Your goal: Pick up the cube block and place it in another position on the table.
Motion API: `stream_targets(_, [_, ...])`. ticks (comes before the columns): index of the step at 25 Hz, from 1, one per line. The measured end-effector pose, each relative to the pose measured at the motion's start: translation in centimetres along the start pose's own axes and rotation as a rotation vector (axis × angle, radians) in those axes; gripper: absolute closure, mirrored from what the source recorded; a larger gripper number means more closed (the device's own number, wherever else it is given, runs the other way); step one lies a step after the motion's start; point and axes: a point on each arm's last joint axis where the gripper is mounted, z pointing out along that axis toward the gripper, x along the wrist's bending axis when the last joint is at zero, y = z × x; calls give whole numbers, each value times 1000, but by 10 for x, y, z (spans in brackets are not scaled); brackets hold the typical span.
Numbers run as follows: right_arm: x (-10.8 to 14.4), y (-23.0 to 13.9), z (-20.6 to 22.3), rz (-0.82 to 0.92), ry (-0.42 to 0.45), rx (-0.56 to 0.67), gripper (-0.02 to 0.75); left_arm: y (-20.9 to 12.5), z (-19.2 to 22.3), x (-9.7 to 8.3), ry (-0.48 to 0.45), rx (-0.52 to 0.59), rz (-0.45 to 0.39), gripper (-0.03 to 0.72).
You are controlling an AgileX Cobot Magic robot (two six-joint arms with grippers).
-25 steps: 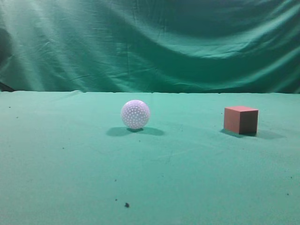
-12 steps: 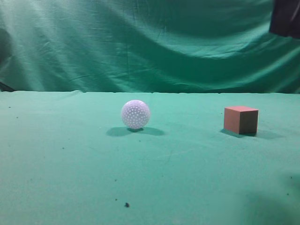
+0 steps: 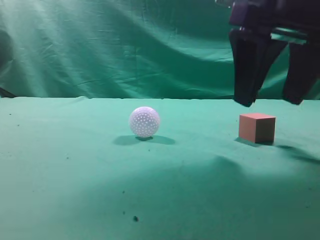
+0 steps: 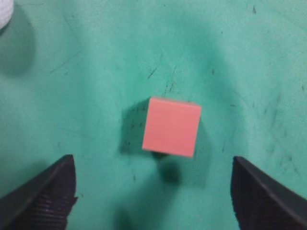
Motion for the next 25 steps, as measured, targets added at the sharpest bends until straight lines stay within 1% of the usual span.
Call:
stream_targets(1, [-1, 2, 5, 1, -2, -6, 197, 0, 0, 0, 0, 0, 0, 426])
stream_targets(5, [-3, 6, 22, 6, -9, -19, 195, 0, 0, 0, 0, 0, 0, 426])
stream_targets(6, [-3, 7, 25, 6, -9, -18, 269, 0, 0, 0, 0, 0, 0, 426])
stream_targets(8, [-3, 9, 27, 9, -9, -18, 393, 0, 0, 0, 0, 0, 0, 426])
stream_targets(9, [-3, 11, 27, 9, -9, -22, 492, 0, 0, 0, 0, 0, 0, 426])
stream_targets(10, [-4, 14, 25, 13, -11, -30, 525, 0, 0, 0, 0, 0, 0, 426])
stream_targets(12, [-5, 20, 21, 21, -23, -50, 518, 0, 0, 0, 0, 0, 0, 426])
stream_targets(14, [-12, 30, 13, 51, -48, -84, 518, 0, 0, 0, 0, 0, 0, 426])
stream_targets(16, [-26, 42, 2, 100, -80, -129, 518, 0, 0, 0, 0, 0, 0, 426])
stream_targets(18, [-46, 55, -13, 166, -112, -193, 518, 0, 0, 0, 0, 0, 0, 426])
stream_targets(21, [-75, 69, -27, 242, -147, -253, 518, 0, 0, 0, 0, 0, 0, 426])
stream_targets(23, [-89, 75, -24, 274, -159, -243, 518, 0, 0, 0, 0, 0, 0, 426])
stream_targets(25, [-97, 80, -12, 283, -163, -217, 518, 0, 0, 0, 0, 0, 0, 426])
